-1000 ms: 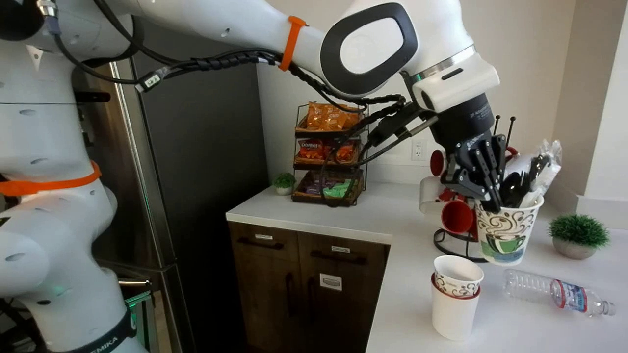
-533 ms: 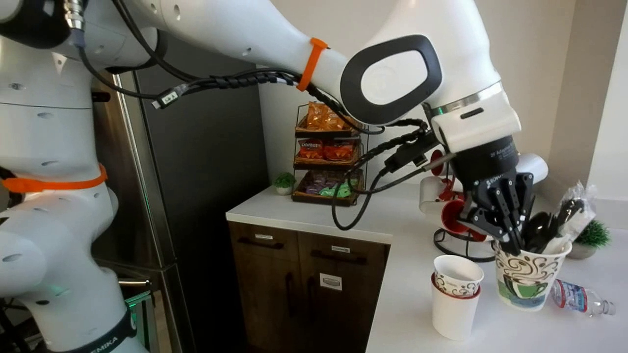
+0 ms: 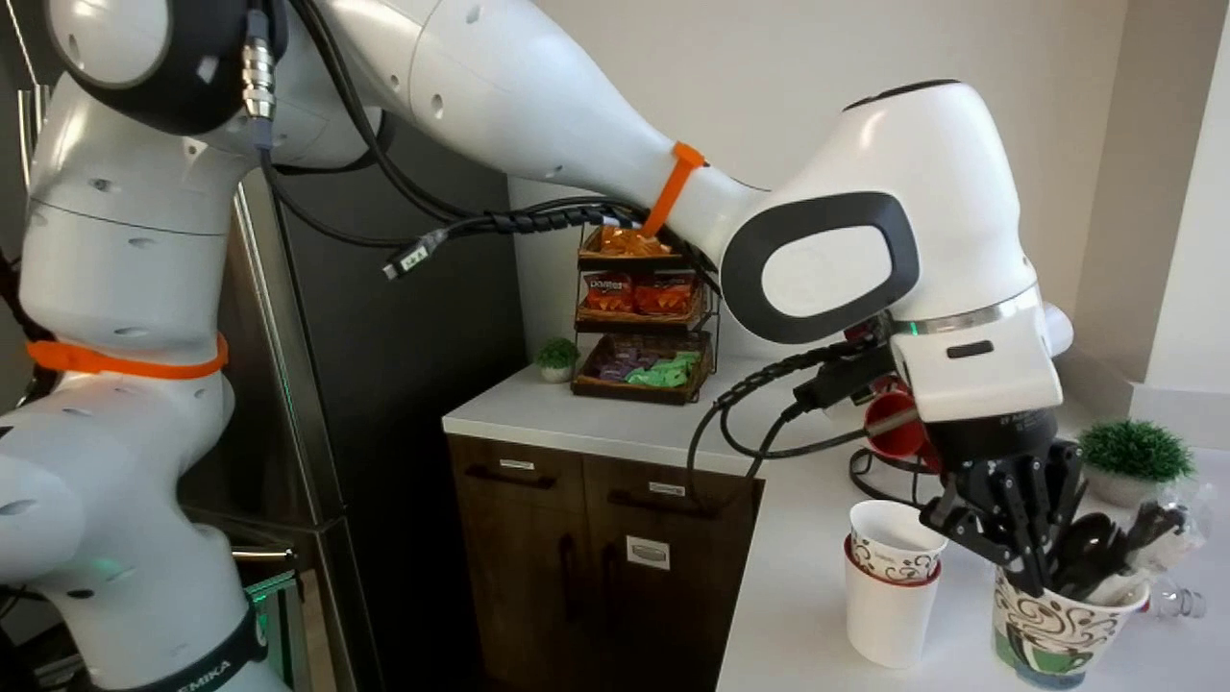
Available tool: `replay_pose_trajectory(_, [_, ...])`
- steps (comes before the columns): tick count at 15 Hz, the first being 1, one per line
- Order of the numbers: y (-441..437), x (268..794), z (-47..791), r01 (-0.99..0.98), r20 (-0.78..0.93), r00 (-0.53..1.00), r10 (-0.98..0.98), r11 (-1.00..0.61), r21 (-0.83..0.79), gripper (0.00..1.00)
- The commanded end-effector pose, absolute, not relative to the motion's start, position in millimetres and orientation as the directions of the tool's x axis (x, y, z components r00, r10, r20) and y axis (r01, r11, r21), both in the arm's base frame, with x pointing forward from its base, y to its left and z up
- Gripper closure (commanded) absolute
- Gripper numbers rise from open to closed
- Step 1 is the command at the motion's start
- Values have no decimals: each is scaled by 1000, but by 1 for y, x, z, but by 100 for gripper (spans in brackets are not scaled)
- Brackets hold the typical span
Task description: Move the top cup to the counter
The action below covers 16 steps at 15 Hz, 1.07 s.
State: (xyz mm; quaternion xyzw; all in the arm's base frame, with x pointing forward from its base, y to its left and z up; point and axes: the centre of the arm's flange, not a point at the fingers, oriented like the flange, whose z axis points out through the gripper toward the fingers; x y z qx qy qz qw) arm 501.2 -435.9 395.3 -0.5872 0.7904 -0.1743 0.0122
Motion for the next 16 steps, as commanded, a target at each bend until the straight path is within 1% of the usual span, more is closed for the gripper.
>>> replay_pose_trajectory(1, [-457, 511, 382, -899, 182, -358, -916, 286, -332, 99])
replay_pose_trajectory(3, [-463, 512, 374, -895, 187, -367, -911, 292, -337, 99])
replay_pose_trajectory(8, [-461, 521, 350, -917, 218, -326, -920, 251, -310, 99])
replay_pose_trajectory(16, [-466, 523, 321, -931, 211, -310, -927, 251, -264, 99])
